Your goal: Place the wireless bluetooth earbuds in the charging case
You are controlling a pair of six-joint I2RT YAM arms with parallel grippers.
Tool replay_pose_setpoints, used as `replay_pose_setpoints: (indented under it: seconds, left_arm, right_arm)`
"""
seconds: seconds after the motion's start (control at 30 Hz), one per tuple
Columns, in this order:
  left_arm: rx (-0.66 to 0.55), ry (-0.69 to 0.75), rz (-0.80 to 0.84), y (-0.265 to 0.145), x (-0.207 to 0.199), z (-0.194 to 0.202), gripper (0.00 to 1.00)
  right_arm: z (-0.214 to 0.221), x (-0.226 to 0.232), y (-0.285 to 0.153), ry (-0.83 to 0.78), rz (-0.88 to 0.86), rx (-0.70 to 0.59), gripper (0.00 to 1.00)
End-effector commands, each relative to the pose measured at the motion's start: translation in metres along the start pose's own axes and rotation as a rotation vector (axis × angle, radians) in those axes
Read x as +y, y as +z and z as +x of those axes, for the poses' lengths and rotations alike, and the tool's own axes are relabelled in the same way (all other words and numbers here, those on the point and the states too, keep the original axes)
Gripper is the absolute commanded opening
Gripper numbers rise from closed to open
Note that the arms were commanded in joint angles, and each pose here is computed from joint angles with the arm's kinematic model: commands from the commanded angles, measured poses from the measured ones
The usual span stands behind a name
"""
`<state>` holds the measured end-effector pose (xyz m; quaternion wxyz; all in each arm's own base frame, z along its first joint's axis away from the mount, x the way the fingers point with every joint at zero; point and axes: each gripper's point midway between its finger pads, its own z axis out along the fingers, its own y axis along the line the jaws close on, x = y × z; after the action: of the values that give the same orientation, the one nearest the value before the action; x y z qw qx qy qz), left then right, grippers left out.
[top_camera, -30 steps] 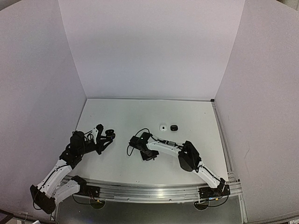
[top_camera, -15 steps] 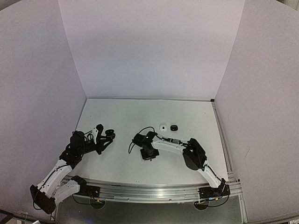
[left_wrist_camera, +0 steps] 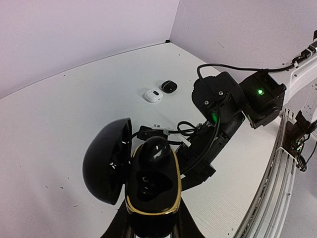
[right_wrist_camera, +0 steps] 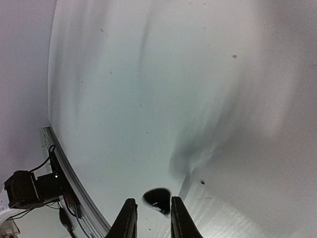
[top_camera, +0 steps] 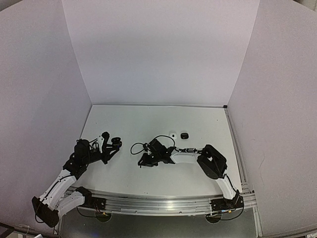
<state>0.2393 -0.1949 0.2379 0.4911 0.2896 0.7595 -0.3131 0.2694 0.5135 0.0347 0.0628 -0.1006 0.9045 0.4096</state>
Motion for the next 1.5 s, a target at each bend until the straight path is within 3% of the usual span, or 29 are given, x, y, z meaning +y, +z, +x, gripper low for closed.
replay_pose_setpoints:
  seconds: [0.0,0.23,0.4,0.63,0.77,1.0,1.27,1.47]
  left_arm:
    - [-0.047,0.022,-0.018,-0.004,0.002,-0.011,0.0]
    - [-0.045,0.049,-0.026,-0.005,0.003,-0.011,0.0]
    - [-0.04,0.051,-0.025,-0.003,0.004,-0.008,0.0]
    - [-0.042,0.045,-0.044,-0.004,0.007,-0.007,0.0]
    - [-0.046,0.046,-0.077,-0.007,0.011,-0.009,0.0]
    - [-0.077,0.039,-0.116,-0.013,0.017,-0.016,0.0]
    - [-0.074,0.04,-0.113,-0.013,0.017,-0.016,0.0]
    - [-0.077,0.039,-0.111,-0.012,0.017,-0.017,0.0]
  right_arm:
    - [-0.006,0.015,0.013,-0.017,-0.094,-0.014,0.2]
    - [0.004,-0.033,0.009,0.041,0.11,-0.023,0.25]
    - [-0.003,-0.029,-0.008,-0.046,0.223,-0.041,0.25]
    - [-0.014,0.025,-0.004,-0.363,0.192,-0.058,0.33]
    - [-0.025,0.028,0.002,-0.471,0.226,-0.093,0.37]
    - [-0.009,0.033,0.037,-0.66,0.184,-0.023,0.46]
    - [-0.009,0.023,0.05,-0.78,0.215,-0.012,0.5]
    - [-0.009,0.012,0.061,-0.815,0.236,0.0,0.47]
